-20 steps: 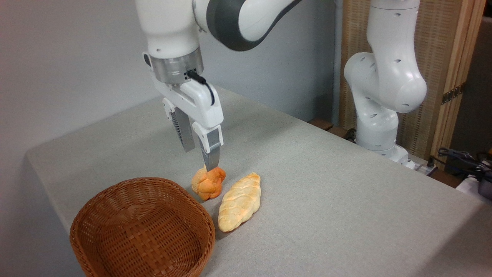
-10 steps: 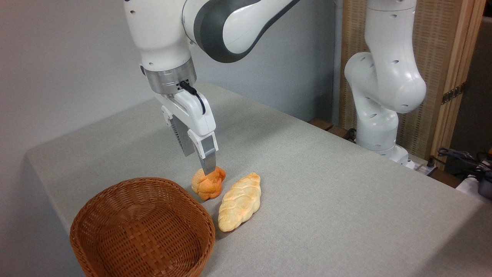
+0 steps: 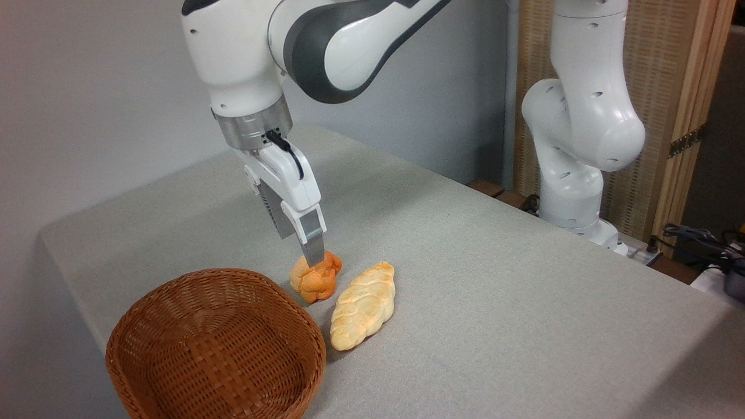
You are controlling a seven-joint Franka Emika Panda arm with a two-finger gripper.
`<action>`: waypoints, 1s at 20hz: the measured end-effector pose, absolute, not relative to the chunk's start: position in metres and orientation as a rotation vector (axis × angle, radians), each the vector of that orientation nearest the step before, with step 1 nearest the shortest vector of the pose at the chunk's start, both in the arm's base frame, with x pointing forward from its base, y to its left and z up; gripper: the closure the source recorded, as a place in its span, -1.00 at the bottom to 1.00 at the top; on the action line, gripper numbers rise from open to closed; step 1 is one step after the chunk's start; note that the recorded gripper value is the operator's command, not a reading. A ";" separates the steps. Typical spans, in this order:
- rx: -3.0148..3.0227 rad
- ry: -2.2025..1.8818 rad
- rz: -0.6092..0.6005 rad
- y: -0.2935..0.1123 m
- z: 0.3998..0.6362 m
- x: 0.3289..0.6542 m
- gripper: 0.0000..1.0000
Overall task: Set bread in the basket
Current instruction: 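Close the gripper around the orange bread roll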
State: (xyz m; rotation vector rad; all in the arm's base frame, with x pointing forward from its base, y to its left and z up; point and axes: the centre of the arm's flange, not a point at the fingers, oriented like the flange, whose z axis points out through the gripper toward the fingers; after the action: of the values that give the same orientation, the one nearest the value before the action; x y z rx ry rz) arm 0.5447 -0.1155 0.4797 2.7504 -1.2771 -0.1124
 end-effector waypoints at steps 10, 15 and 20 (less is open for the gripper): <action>2.749 -1.278 -0.243 -0.117 0.434 0.554 -0.47; 2.748 -1.277 -0.250 -0.117 0.431 0.555 0.10; 2.748 -1.277 -0.256 -0.118 0.429 0.555 0.08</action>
State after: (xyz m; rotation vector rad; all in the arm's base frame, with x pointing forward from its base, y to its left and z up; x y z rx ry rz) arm 0.5553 -0.1175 0.4289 2.7476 -1.2765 -0.2559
